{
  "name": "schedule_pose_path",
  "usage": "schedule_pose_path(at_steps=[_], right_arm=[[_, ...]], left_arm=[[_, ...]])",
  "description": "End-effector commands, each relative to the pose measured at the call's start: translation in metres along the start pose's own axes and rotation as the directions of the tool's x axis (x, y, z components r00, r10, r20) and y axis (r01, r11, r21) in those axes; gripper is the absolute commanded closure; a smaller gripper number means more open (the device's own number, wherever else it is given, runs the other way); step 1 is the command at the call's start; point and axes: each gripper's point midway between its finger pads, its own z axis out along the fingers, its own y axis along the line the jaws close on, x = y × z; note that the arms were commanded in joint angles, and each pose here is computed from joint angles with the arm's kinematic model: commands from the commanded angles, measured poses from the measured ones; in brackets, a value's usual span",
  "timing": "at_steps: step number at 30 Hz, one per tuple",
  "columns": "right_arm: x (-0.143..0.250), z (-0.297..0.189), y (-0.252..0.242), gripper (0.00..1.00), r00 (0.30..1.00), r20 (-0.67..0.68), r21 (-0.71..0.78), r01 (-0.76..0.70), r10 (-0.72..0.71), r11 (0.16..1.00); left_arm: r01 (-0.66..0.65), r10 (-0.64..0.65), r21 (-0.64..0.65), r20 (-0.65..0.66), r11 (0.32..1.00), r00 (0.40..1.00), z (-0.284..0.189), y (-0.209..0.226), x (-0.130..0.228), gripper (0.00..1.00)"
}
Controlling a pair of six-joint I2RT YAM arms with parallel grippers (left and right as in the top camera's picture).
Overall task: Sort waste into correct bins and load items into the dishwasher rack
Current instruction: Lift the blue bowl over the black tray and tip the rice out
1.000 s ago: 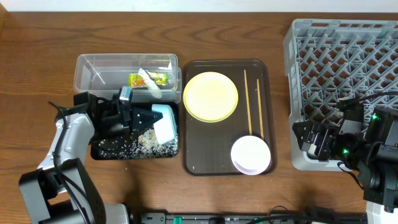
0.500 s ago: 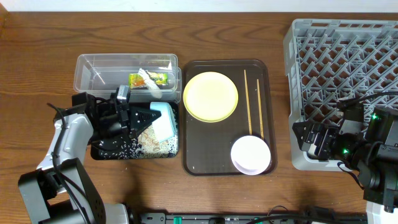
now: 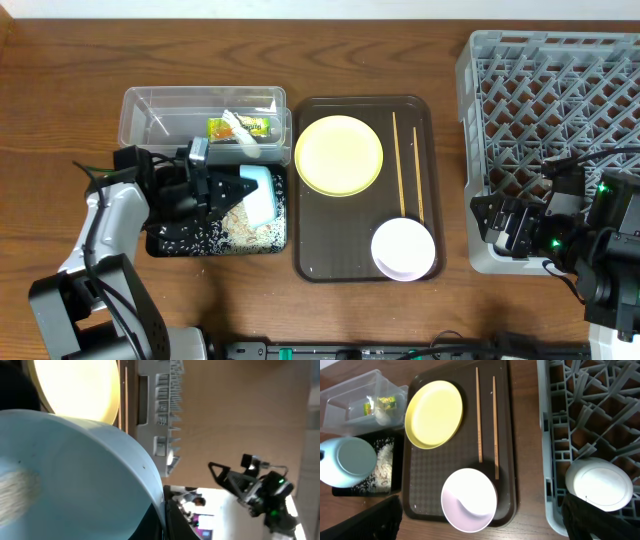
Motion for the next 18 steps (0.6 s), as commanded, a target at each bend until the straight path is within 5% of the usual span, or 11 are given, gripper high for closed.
schedule_pose_path(at_steps=[1,5,8,10,12,16,18], right_arm=[[-0.002,-0.003,0.005,0.01,1.0,0.007,-0.011,0.017,-0.017,1.0],[-0.002,-0.003,0.005,0.01,1.0,0.007,-0.011,0.017,-0.017,1.0],[-0.002,-0.003,0.005,0.01,1.0,0.007,-0.011,0.017,-0.017,1.0],[-0.002,-0.003,0.005,0.01,1.0,0.007,-0.011,0.017,-0.017,1.0],[-0.002,-0.003,0.005,0.01,1.0,0.007,-0.011,0.017,-0.017,1.0],[-0.002,-0.003,0.005,0.01,1.0,0.007,-0.011,0.017,-0.017,1.0],[-0.002,-0.003,0.005,0.01,1.0,0.007,-0.011,0.017,-0.017,1.0]], left_arm=[[0.068,-0.069,0.13,0.008,0.989,0.998,-0.003,-0.021,0.001,0.94],[0.022,-0.022,-0.017,0.007,1.0,1.0,-0.002,0.006,0.0,0.94],[0.019,-0.02,0.131,0.011,0.991,1.0,-0.002,-0.019,0.002,0.94],[-0.056,0.055,0.062,0.016,0.997,0.998,-0.001,-0.006,-0.002,0.94],[0.006,-0.006,-0.031,0.011,1.0,1.0,-0.001,0.01,-0.003,0.93],[-0.034,0.033,0.125,0.012,0.992,0.999,0.001,-0.017,-0.002,0.94],[-0.017,0.017,0.032,0.012,0.999,1.0,0.001,-0.001,-0.005,0.94]])
